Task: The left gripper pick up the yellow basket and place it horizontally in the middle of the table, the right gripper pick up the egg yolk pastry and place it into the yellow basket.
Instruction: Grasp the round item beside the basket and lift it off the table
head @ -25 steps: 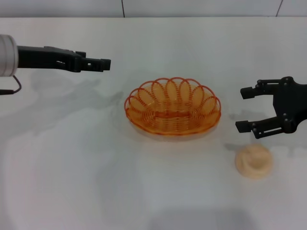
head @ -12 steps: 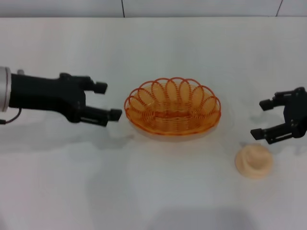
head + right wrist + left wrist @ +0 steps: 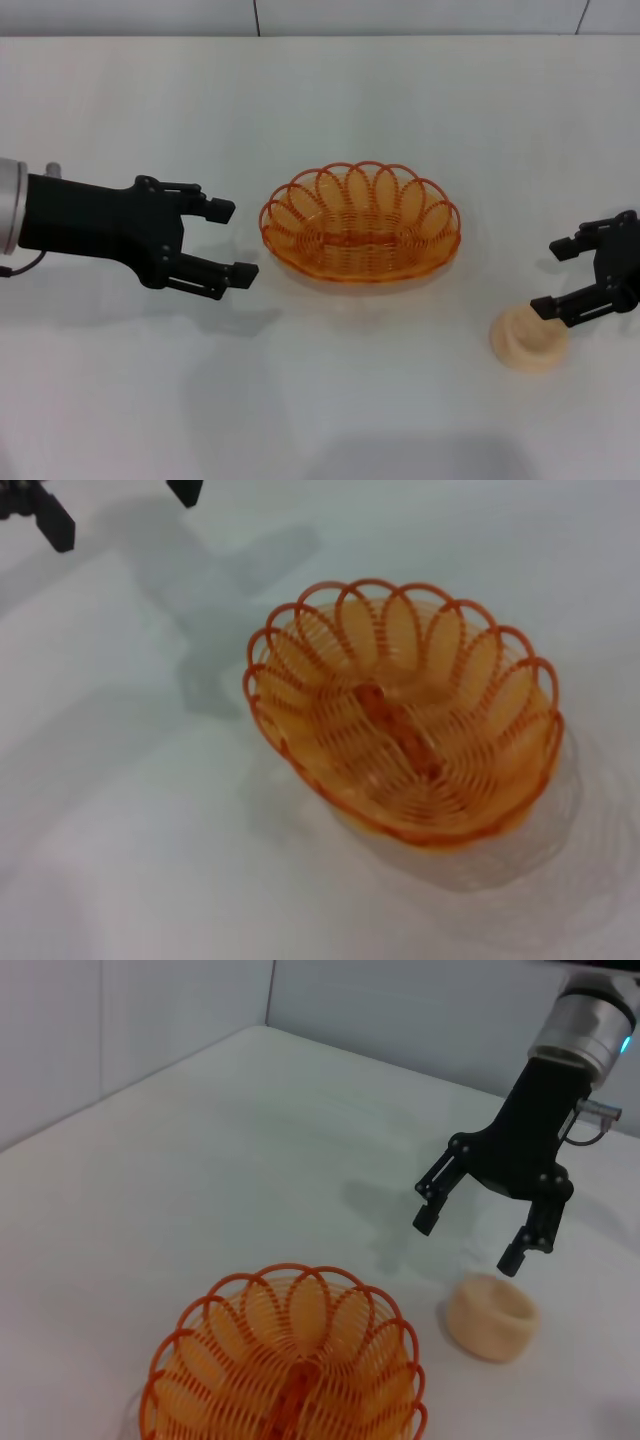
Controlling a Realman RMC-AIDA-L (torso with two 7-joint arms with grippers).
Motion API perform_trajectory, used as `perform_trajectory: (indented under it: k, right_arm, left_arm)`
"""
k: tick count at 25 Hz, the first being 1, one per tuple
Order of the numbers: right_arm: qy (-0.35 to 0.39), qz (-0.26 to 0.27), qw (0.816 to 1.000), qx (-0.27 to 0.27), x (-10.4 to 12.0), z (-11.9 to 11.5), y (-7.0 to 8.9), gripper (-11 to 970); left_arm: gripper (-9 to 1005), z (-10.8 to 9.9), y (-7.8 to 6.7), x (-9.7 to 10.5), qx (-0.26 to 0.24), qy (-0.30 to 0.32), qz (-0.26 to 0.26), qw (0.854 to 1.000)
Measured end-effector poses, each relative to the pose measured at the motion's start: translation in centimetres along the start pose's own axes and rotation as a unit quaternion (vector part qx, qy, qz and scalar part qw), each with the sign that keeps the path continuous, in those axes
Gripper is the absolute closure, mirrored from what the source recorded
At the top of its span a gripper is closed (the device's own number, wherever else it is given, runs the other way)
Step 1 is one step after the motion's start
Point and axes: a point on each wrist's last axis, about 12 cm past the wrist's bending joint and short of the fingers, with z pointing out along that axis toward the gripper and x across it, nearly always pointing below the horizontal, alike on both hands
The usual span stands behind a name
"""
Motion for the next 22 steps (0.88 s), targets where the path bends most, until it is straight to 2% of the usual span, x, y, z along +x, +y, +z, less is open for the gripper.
perform_trajectory:
  k: [7,14,22]
  right_arm:
    - [0.018,-0.004,1.0,-0.007,0.3,1.8,0.2,90]
    - [0.022,-0.006,1.0,-0.004,0.2,1.8,0.1,90]
    - [0.045,-0.006,0.999,-0.005,0.5,2.1,0.3,309]
  left_arm:
    - [108,0.3,-0.1,0.1,0.004,-0.002,-0.004,1.0]
    - [109,0.3,-0.2,0.3,0.006,-0.006,-0.01,1.0]
    - [109,0.6,-0.5,0.3,0.01,-0.009,-0.013,1.0]
